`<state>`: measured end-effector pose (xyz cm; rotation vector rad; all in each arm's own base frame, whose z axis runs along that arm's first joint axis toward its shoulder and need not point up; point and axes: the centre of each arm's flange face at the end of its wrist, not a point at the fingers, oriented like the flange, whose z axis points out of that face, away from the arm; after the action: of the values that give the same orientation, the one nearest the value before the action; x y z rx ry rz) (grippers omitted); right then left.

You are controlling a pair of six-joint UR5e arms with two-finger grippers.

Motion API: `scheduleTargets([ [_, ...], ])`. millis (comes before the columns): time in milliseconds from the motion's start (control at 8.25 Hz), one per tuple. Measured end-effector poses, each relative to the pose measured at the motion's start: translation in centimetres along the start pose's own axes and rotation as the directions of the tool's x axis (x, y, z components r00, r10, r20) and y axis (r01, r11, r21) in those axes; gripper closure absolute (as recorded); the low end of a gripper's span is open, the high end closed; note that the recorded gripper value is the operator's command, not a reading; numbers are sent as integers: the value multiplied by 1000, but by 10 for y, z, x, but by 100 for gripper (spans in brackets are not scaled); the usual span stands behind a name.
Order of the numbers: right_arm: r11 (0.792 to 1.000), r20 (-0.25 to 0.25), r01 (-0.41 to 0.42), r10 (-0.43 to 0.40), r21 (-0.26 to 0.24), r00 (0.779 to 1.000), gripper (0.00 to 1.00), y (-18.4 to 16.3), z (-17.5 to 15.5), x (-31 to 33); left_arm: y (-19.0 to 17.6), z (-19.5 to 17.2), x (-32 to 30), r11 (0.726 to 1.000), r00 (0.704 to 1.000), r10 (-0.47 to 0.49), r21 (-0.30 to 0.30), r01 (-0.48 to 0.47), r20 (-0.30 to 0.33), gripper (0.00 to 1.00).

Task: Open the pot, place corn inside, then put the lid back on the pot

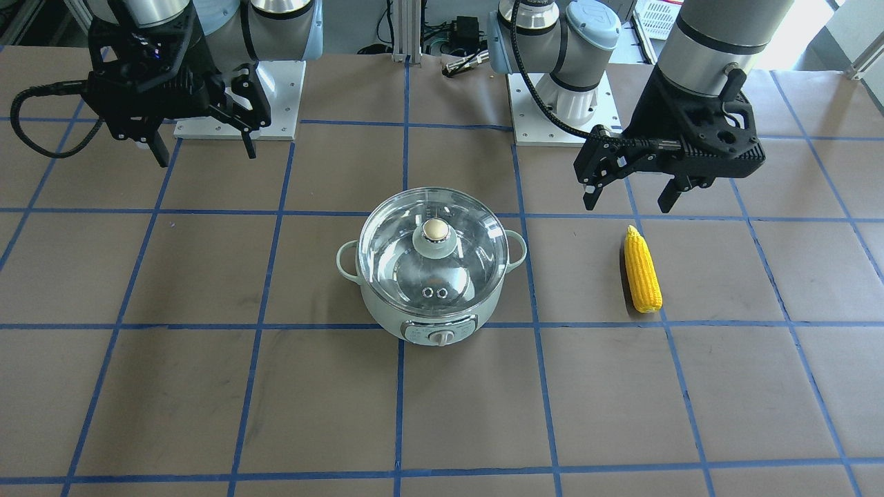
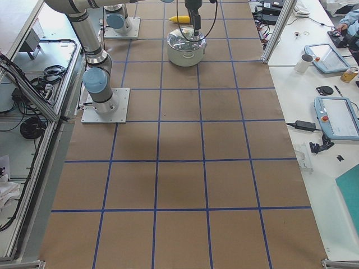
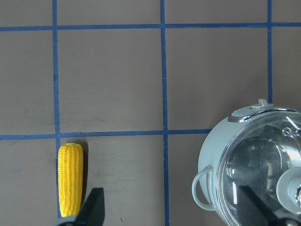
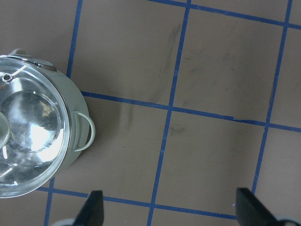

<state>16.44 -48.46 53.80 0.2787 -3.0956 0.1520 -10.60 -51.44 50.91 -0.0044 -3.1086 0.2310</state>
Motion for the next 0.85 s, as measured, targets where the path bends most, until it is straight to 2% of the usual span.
scheduleTargets([
  [364,1000,-2,-5,5,9,1000,0,0,1,0,0,1,0,1000,1000,0,-3,0,0,0],
  [606,1000,1,-7,7,-11,1000,0,2,10,-3,-4,7,-7,1000,1000,0,-13,0,-1,0],
  [848,999,2,-50,50,-4,999,0,-1,15,-13,-13,16,-42,999,1000,18,-28,-17,10,0],
])
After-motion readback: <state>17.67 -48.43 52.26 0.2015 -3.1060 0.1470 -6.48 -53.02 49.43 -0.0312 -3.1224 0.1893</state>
